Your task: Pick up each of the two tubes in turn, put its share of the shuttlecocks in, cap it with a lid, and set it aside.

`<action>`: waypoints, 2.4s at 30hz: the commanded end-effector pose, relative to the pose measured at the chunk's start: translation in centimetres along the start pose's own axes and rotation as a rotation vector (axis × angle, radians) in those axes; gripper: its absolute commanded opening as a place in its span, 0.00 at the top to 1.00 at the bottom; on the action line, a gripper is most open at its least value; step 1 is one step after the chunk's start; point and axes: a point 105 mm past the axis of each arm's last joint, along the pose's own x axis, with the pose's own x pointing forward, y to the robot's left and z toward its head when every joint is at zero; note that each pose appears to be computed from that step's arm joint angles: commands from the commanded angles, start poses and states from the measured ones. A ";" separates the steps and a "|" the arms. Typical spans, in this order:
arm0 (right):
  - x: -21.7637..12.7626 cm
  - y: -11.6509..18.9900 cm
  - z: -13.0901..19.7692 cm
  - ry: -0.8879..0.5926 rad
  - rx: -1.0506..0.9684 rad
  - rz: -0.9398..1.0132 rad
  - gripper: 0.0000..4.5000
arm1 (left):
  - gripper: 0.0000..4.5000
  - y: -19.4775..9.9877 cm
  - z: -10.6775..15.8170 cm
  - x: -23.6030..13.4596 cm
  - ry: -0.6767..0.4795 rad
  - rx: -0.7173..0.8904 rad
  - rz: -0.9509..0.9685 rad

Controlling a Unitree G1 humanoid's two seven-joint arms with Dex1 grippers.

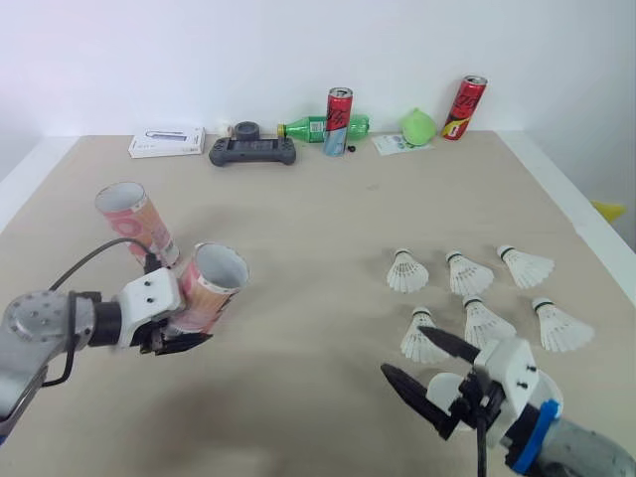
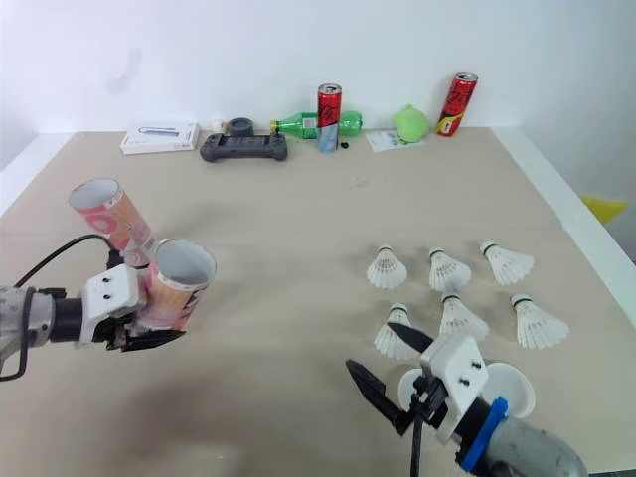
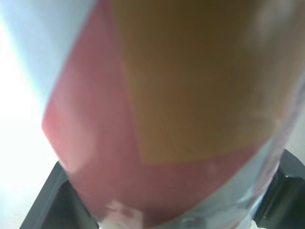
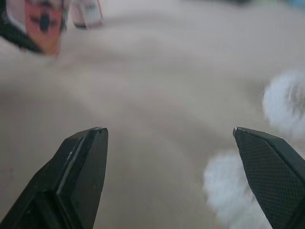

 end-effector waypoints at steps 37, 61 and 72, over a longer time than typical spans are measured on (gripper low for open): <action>3.5 -2.7 -4.1 -0.011 0.077 -0.220 0.99 | 0.33 2.7 2.6 2.0 -0.083 0.139 -0.028; 1.7 -1.4 5.8 -0.202 -0.335 0.196 0.99 | 0.33 2.2 2.2 3.1 0.005 0.198 -0.116; 6.3 -4.3 13.9 -0.229 -0.877 0.319 0.99 | 0.33 2.5 2.4 4.8 0.066 0.250 -0.155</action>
